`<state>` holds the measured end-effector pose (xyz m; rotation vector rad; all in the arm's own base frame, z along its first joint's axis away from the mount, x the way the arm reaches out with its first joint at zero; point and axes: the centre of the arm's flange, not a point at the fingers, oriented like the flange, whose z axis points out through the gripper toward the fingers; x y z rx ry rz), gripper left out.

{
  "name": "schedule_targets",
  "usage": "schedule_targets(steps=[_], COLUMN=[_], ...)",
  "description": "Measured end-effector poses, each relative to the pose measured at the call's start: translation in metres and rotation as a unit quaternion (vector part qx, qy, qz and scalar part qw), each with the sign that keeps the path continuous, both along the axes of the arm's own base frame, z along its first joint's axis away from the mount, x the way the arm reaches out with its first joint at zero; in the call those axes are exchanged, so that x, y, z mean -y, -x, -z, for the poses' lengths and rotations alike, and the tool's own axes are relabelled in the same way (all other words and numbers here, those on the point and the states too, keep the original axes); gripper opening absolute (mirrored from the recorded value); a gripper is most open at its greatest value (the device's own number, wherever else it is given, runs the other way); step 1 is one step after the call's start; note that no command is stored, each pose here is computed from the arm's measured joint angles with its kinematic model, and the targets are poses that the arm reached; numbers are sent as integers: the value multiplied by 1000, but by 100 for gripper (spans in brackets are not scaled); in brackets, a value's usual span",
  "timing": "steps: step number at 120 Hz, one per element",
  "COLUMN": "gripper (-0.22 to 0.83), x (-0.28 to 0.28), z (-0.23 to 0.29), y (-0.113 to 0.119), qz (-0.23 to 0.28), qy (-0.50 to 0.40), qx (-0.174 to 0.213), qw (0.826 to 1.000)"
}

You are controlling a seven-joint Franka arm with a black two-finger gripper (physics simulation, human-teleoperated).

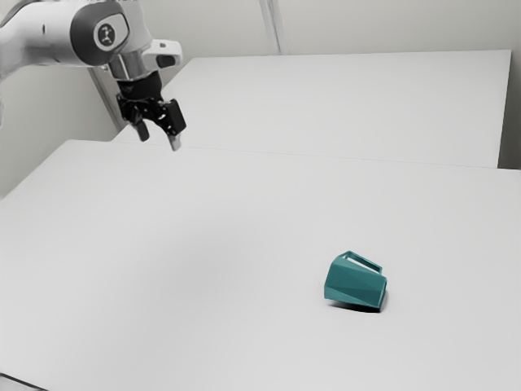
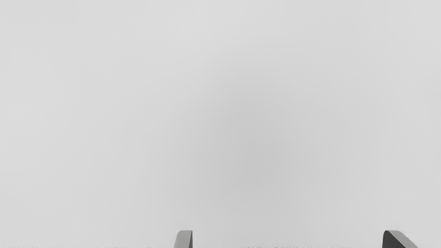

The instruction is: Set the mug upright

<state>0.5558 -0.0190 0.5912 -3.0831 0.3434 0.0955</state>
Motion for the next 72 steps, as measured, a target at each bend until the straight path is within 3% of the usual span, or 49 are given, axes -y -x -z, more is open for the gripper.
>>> schedule_targets(steps=[25,43,60,72], gripper=[62,62,62,62], x=[22,30,-15,-16], z=[14,44,87,110], y=[-1,13,25,24], qz=[16,20,-52,-82], qy=[-6,7,57,93], qx=[1,21,53,73], qw=[1000,1000,996,990])
